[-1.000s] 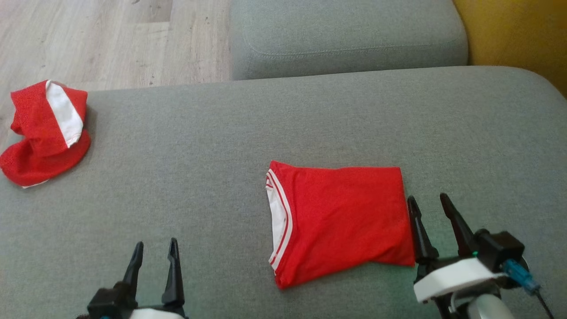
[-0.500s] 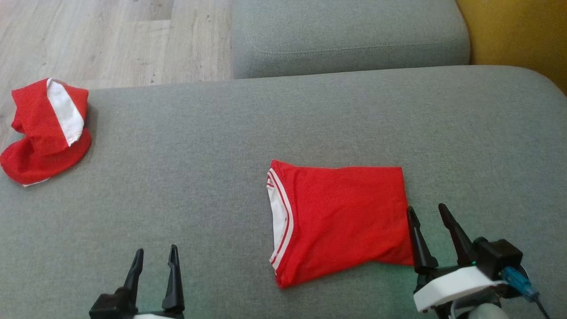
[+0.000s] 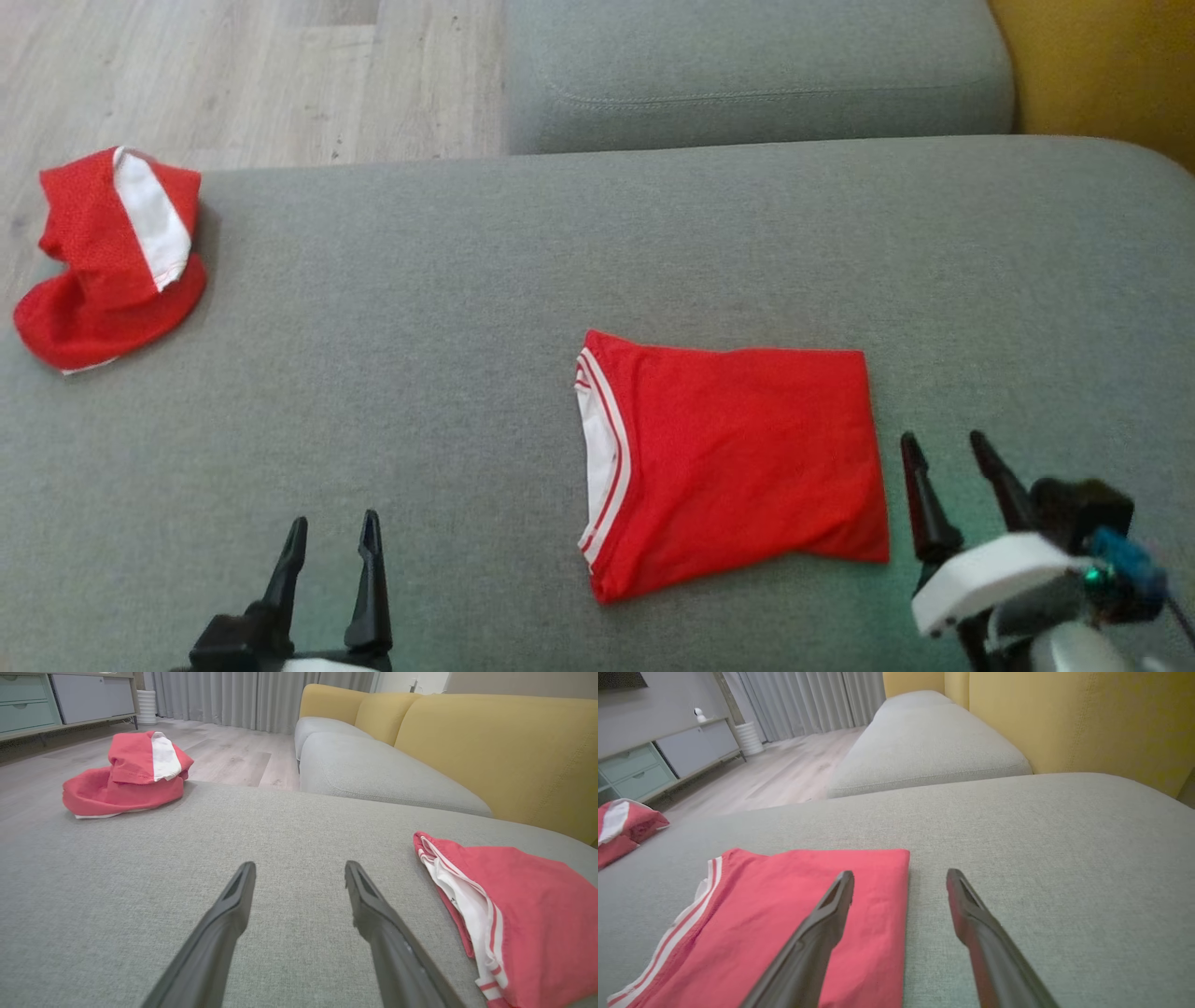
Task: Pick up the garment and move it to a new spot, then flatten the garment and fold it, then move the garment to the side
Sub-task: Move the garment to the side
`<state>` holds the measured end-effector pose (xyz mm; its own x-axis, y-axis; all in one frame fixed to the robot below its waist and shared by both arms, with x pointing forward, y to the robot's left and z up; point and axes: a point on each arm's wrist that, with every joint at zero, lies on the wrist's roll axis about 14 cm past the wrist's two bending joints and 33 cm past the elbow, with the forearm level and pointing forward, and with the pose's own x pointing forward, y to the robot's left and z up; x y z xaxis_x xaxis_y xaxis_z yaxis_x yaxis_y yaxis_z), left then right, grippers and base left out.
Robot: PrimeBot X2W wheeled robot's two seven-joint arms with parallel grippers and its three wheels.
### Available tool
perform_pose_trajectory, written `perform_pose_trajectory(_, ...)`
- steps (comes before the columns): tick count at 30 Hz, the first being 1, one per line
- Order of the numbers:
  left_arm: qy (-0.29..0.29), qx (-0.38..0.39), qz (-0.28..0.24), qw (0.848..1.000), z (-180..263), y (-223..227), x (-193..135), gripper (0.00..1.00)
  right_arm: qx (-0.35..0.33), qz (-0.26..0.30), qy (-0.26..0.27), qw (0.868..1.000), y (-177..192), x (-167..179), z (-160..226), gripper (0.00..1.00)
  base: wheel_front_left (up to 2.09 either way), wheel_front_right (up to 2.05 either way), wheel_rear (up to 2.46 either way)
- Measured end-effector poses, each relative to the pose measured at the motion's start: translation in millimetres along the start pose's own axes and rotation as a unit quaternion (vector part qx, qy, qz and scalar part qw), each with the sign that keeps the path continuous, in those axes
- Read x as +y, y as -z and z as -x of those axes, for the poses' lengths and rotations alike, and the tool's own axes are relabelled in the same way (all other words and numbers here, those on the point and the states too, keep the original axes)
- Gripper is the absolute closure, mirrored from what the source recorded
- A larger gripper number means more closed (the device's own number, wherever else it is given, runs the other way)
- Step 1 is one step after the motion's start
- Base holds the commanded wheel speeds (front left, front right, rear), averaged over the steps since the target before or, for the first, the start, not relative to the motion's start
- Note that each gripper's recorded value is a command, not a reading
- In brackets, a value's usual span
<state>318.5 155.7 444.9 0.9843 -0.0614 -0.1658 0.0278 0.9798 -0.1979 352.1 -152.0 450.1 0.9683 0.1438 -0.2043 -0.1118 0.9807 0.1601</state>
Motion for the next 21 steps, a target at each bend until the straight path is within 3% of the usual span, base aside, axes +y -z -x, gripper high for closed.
perform_pose_trajectory(7, -0.024, 0.005, 0.009, 1.0, 2, 4, 12, 0.0, 0.074, 0.022, 0.015, 0.997, -4, -12, -31, 0.0, 0.0, 0.0, 0.0)
perform_pose_trajectory(14, -0.043, 0.003, 0.019, 0.999, -2, 3, 19, 0.0, 0.202, 0.011, 0.007, 0.979, 40, -8, -42, 0.0, 0.0, 0.0, 0.0)
perform_pose_trajectory(21, -0.072, 0.011, 0.022, 0.997, 0, 9, 35, 0.0, 0.264, -0.016, -0.012, 0.964, 69, 5, -57, 0.0, 0.0, 0.0, 0.0)
